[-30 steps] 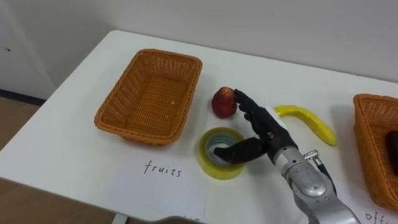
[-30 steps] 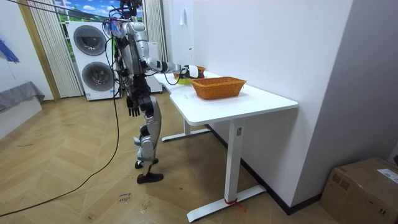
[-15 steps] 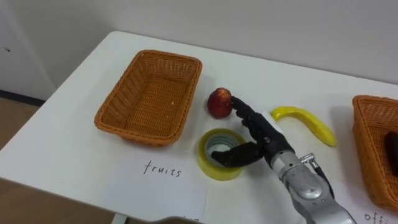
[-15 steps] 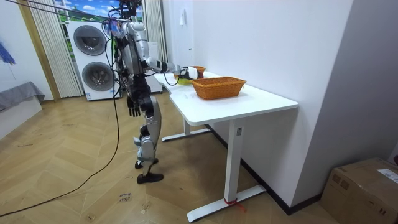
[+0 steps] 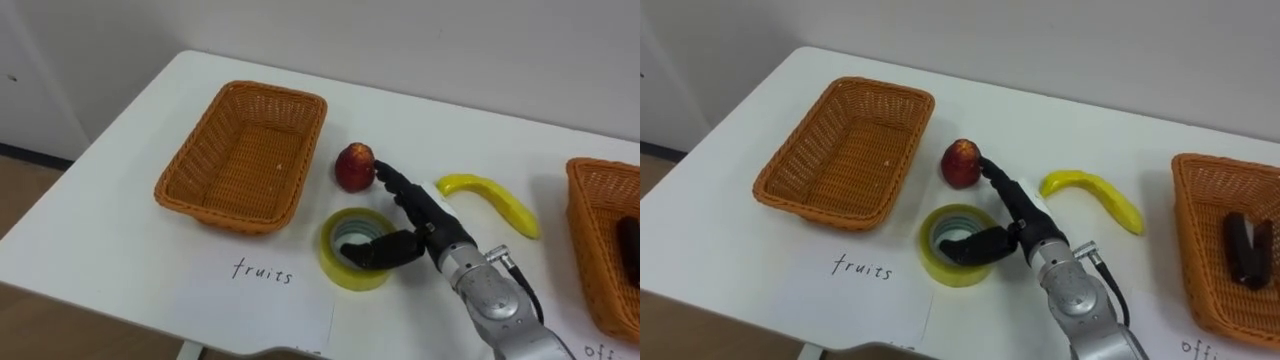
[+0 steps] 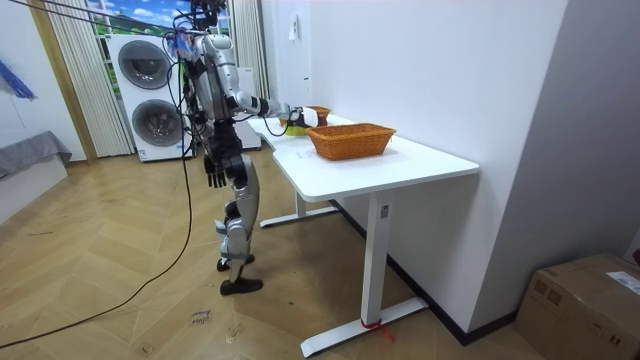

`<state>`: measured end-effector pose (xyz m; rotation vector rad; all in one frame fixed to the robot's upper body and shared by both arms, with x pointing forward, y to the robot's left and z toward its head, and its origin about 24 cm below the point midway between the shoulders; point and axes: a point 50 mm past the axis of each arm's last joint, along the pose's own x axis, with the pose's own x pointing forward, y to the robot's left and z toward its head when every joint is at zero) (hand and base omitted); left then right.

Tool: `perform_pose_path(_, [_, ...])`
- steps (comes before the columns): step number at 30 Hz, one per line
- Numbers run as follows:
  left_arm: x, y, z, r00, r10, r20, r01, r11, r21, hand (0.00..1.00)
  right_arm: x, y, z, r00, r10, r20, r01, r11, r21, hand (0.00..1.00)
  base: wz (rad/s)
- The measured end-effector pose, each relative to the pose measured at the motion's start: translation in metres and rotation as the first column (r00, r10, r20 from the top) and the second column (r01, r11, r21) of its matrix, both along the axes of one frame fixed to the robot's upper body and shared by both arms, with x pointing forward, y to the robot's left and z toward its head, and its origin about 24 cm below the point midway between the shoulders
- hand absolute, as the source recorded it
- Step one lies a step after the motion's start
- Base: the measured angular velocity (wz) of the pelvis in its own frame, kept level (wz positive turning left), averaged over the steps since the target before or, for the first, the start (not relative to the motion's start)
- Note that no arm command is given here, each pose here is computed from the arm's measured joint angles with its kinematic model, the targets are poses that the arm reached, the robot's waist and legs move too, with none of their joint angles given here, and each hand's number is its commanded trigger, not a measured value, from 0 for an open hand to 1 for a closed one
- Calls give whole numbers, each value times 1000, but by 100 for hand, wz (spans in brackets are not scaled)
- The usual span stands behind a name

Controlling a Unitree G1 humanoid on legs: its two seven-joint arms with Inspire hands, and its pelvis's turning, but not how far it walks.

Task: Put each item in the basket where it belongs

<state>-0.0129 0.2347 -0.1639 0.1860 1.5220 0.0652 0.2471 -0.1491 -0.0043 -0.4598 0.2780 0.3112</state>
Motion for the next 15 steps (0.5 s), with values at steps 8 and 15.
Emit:
perform_pose_path(8, [-3, 0, -1, 1000, 2, -15, -2, 1000, -12, 0, 1, -5, 2, 1000, 25, -12, -25, 1000, -13, 0, 0])
perform_pose_path(15, [-5, -1, -1, 1000, 5, -28, -5, 1000, -20, 0, 2, -9, 2, 999, 23, -23, -24, 1000, -9, 0, 0])
